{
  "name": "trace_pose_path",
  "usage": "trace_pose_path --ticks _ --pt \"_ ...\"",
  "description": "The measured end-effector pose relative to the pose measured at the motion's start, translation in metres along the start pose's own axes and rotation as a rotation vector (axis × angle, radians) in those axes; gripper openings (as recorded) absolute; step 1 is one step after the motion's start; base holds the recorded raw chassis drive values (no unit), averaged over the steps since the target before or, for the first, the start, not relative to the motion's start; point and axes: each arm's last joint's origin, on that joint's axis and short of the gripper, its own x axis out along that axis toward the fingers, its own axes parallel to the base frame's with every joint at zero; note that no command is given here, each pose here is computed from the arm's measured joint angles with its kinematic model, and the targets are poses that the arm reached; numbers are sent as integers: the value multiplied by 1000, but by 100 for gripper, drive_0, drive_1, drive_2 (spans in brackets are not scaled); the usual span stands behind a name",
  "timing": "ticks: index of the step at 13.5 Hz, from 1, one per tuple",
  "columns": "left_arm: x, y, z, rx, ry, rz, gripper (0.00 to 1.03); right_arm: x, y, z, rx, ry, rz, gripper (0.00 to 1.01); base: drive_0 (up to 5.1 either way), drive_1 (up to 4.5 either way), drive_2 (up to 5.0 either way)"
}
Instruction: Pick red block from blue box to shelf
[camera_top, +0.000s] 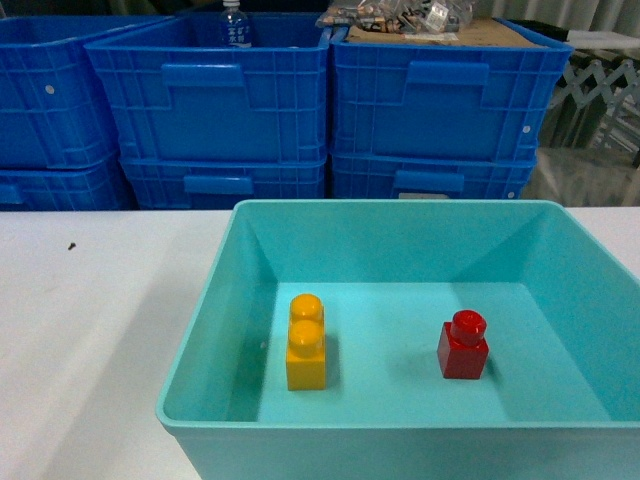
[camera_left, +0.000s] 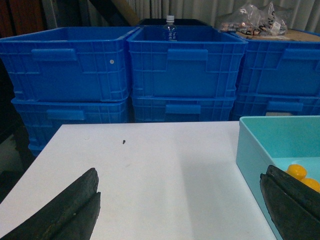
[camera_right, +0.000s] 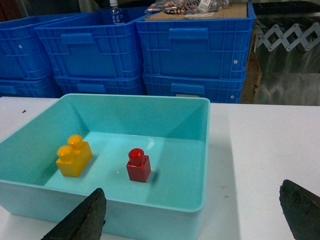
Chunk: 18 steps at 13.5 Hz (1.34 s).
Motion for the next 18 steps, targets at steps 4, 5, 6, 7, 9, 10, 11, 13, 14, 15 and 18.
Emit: trace_pose_path --ticks 4,5,6,7,9,10,11,13,14,15,18 --pt "0 0 0 0 0 0 98 0 0 0 0 0 0 98 0 0 0" --pt "0 0 0 0 0 0 98 0 0 0 0 0 0 98 0 0 0" --pt "0 0 0 0 0 0 98 0 0 0 0 0 0 98 0 0 0" --pt "0 0 0 0 0 0 98 0 0 0 0 0 0 98 0 0 0" --pt "0 0 0 0 0 0 98 0 0 0 0 0 0 98 0 0 0" --pt "0 0 0 0 0 0 98 0 0 0 0 0 0 98 0 0 0" --pt "0 0 0 0 0 0 98 0 0 0 0 0 0 98 0 0 0" --pt "0 0 0 0 0 0 98 0 0 0 0 0 0 98 0 0 0" --pt "0 0 0 0 0 0 98 0 0 0 0 0 0 98 0 0 0" --pt "0 0 0 0 0 0 98 0 0 0 0 0 0 98 0 0 0" --pt "0 0 0 0 0 0 98 0 0 0 -1 0 0 98 0 0 0"
